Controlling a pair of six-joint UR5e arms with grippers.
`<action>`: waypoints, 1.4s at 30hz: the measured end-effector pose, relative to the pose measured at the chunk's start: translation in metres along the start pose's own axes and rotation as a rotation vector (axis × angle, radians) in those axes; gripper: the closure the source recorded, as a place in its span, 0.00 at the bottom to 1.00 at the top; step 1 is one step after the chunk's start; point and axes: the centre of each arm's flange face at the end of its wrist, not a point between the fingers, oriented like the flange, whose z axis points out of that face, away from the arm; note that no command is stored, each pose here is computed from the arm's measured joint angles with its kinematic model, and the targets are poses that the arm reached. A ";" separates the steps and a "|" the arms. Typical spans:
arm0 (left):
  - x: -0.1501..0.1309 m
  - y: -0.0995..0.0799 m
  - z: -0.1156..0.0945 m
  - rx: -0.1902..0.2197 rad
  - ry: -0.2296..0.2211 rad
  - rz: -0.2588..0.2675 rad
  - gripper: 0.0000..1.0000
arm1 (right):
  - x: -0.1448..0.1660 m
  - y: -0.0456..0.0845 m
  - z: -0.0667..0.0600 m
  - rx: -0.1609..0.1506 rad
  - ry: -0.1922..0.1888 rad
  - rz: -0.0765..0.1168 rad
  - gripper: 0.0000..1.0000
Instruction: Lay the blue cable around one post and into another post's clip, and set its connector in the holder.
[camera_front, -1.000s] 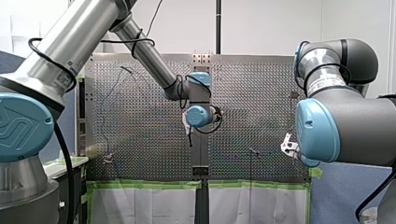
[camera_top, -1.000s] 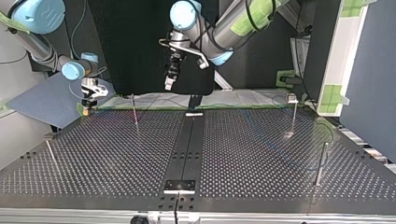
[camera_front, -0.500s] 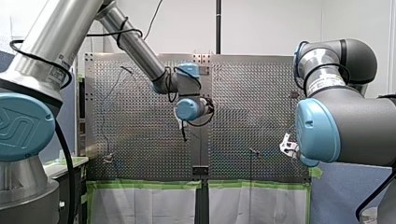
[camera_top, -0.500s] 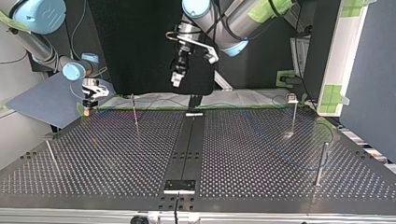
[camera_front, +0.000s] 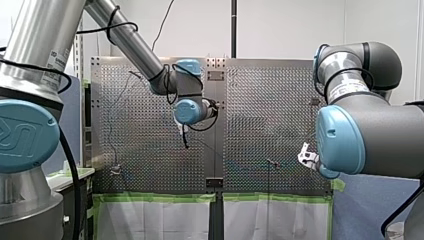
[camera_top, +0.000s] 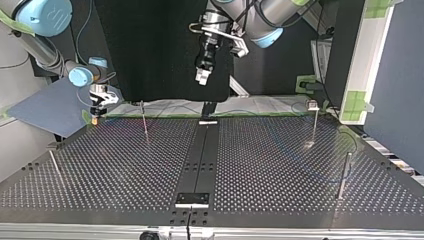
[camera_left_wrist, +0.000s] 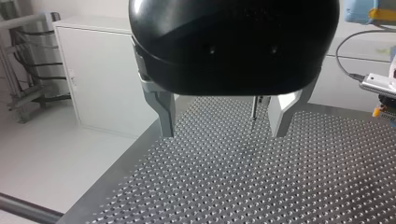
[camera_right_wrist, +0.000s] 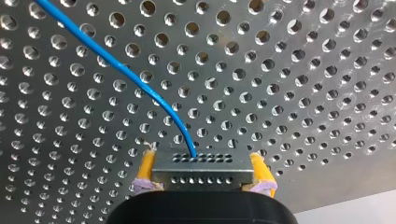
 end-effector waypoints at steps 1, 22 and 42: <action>0.002 0.002 -0.002 0.000 0.001 0.000 0.00 | 0.000 0.000 0.000 0.000 0.000 0.000 1.00; 0.028 0.072 -0.016 0.022 0.003 -0.003 0.00 | -0.002 -0.006 0.000 0.008 -0.002 -0.004 1.00; 0.052 0.136 -0.059 0.002 0.064 0.033 0.00 | -0.003 -0.009 0.000 0.012 -0.003 -0.012 1.00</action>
